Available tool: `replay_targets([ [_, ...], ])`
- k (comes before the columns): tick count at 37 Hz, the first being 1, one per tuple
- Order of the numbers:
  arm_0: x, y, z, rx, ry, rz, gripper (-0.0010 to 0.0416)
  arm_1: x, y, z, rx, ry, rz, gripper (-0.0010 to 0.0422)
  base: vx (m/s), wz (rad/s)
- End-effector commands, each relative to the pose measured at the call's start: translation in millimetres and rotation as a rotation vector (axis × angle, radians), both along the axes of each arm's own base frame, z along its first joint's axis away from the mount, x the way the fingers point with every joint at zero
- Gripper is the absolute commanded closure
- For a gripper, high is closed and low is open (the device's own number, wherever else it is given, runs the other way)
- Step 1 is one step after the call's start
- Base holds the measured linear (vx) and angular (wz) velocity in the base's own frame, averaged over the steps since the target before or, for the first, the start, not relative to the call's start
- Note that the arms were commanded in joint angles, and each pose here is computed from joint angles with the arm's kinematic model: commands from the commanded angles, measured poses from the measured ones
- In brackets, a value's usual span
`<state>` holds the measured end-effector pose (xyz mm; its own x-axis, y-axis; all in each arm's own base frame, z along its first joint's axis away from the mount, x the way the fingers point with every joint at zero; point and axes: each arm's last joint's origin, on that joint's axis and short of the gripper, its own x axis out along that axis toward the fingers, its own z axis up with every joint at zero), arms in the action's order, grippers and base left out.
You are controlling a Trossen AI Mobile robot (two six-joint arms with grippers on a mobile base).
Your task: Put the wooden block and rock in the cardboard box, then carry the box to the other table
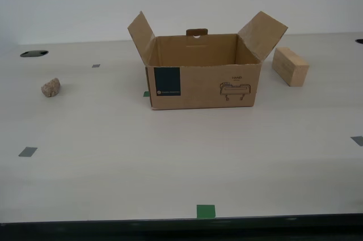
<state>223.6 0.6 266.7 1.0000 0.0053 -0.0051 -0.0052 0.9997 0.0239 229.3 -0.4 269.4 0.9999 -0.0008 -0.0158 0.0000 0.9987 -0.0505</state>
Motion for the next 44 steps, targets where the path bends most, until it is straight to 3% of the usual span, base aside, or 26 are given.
replay_targets([
  [1,2,0,5,0.005,0.054,0.003,0.0406,0,0,-2,-0.001,0.021,0.002,0.0412,0.000,0.000],
  [8,5,0,17,0.005,0.110,0.002,0.0406,0,0,-4,-0.009,0.044,0.002,0.0412,0.000,0.000],
  [15,5,0,28,0.005,0.201,0.003,0.0406,0,-1,-4,-0.083,0.049,-0.016,0.0412,0.000,0.000],
  [35,3,0,46,0.004,0.302,0.003,0.0406,-2,-1,-19,-0.096,0.210,-0.010,0.0412,0.000,0.000],
  [44,3,1,44,0.006,0.312,0.004,0.0406,0,-1,4,-0.093,0.361,-0.003,0.0412,0.000,0.000],
])
